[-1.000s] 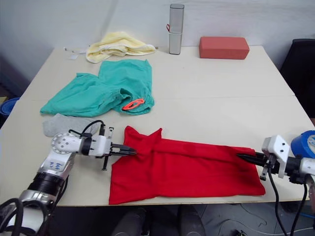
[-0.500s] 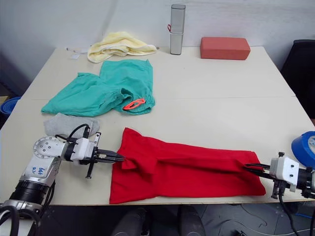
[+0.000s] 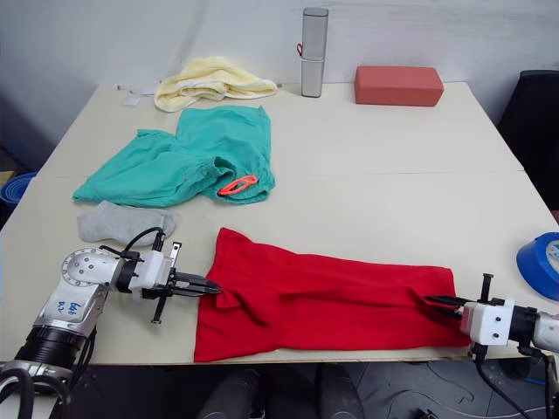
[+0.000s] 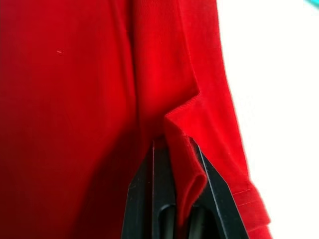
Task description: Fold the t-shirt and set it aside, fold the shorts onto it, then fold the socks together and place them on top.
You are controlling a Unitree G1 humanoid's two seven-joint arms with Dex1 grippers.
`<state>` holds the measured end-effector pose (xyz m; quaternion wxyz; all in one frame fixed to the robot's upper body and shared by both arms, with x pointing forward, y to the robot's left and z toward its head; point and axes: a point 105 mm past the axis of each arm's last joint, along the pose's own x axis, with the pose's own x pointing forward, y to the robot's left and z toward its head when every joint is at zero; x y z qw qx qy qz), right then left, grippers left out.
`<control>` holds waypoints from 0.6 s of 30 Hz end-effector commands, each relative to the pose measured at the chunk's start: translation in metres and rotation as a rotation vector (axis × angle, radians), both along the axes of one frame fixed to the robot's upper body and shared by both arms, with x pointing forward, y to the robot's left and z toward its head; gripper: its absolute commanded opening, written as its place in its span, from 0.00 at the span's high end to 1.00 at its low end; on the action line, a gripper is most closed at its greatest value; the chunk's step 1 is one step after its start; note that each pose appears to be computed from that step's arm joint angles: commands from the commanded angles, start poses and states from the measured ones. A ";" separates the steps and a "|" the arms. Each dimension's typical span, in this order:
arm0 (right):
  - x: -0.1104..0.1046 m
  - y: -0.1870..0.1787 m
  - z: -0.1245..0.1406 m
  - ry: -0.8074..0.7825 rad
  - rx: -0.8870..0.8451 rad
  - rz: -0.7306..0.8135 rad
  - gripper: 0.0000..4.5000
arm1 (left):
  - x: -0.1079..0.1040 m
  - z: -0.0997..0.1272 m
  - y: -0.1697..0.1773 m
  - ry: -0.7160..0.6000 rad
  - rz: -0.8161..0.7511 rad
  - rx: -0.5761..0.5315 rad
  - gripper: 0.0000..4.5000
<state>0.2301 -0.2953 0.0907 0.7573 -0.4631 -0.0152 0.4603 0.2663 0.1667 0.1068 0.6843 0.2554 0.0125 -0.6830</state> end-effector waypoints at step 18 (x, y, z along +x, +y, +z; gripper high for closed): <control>-0.010 -0.001 0.013 0.148 0.122 -0.044 0.78 | 0.001 0.008 0.016 0.102 0.113 -0.041 0.73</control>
